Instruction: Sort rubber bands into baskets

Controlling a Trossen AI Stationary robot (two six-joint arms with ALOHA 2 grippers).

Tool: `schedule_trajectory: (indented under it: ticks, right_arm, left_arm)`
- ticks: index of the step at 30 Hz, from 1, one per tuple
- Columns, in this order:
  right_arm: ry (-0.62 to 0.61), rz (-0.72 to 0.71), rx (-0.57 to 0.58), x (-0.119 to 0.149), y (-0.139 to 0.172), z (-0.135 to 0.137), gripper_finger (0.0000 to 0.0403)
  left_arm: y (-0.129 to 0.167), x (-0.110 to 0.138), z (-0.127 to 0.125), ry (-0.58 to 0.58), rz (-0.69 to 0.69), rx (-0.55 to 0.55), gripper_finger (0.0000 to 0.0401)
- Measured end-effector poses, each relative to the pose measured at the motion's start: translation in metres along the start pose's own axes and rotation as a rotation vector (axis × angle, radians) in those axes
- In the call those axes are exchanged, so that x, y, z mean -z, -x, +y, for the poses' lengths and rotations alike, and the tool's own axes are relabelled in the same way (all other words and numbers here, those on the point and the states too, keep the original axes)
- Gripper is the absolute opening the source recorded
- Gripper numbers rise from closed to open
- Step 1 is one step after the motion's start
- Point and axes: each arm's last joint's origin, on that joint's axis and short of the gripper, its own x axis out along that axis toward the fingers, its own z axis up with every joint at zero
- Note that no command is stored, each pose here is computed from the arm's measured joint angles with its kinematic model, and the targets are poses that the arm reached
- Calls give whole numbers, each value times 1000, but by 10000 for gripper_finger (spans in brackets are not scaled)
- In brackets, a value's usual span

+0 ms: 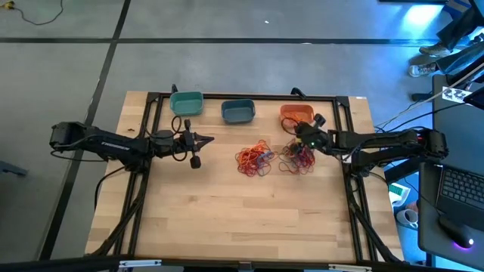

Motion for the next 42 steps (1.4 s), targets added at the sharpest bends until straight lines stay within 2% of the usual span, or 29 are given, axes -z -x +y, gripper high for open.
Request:
schedule_trajectory:
  ticks: [5, 11, 16, 22, 25, 32, 34, 37, 39, 42]
  right_arm:
    - [-6, -18, 59, -16, -3, -14, 1]
    - [-53, 26, 158, -17, -15, -41, 1]
    - [-125, 59, 102, -14, -26, -62, 1]
    - [-269, 72, 27, -11, -31, -75, 4]
    - [-290, 75, 12, -10, -32, -78, 28]
    - [-291, 84, 8, -9, -32, -78, 134]
    - [-287, 100, -50, -7, -32, -75, 156]
    - [-289, 112, -224, -7, -31, -70, 176]
    - [-281, 123, -340, -6, -29, -64, 182]
    - [-246, 141, -442, -6, -24, -51, 183]
  left_arm:
    - [0, 0, 0, 1, 0, 0, 5]
    - [0, 0, 0, 1, 0, 0, 5]
    - [0, 0, 0, 1, 0, 0, 5]
    - [0, 0, 0, 2, 0, 0, 5]
    - [0, 0, 0, 1, 0, 0, 5]
    - [0, 0, 0, 2, 0, 0, 5]
    - [0, 0, 0, 2, 0, 0, 5]
    - [0, 0, 0, 1, 0, 0, 5]
    - [0, 0, 0, 2, 0, 0, 5]
    - [0, 0, 0, 2, 0, 0, 5]
